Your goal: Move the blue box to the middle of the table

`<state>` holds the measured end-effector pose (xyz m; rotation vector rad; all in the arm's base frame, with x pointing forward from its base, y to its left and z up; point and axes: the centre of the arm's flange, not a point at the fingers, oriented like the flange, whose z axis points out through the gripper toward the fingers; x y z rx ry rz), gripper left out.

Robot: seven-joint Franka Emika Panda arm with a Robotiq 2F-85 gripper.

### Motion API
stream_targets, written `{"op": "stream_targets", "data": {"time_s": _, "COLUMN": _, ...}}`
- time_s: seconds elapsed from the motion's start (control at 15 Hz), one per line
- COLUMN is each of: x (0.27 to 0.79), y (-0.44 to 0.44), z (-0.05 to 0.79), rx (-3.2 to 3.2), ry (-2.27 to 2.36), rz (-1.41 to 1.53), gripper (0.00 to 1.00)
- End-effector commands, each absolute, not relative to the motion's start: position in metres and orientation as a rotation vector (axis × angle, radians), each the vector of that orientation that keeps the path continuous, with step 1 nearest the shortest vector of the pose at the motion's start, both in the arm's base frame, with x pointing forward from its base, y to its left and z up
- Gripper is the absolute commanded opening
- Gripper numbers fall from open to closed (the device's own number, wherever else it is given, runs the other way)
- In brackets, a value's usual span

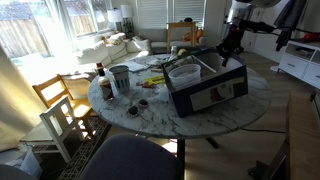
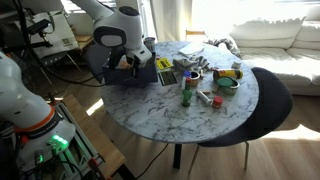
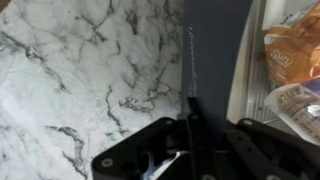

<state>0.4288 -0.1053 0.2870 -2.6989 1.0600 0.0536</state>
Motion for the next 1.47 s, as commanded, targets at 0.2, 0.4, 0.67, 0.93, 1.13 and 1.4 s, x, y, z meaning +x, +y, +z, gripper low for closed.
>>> {"op": "stream_targets", "data": {"time_s": 0.2, "x": 0.448, "y": -0.126, "z": 0.321, "rx": -2.51, "ry": 1.146, "rz": 0.065, "gripper": 0.0}}
{"op": "stream_targets", "data": {"time_s": 0.4, "x": 0.451, "y": -0.13, "z": 0.324, "rx": -2.447, "ry": 1.165, "rz": 0.035, "gripper": 0.0}}
{"op": "stream_targets", "data": {"time_s": 0.67, "x": 0.452, "y": -0.136, "z": 0.324, "rx": -2.393, "ry": 1.188, "rz": -0.001, "gripper": 0.0}}
{"op": "stream_targets", "data": {"time_s": 0.93, "x": 0.452, "y": -0.145, "z": 0.324, "rx": -2.366, "ry": 1.172, "rz": -0.071, "gripper": 0.0}}
{"op": "stream_targets", "data": {"time_s": 1.13, "x": 0.451, "y": -0.147, "z": 0.329, "rx": -2.365, "ry": 1.138, "rz": -0.129, "gripper": 0.0}}
{"op": "stream_targets", "data": {"time_s": 1.4, "x": 0.463, "y": -0.148, "z": 0.321, "rx": -2.376, "ry": 1.084, "rz": -0.178, "gripper": 0.0}}
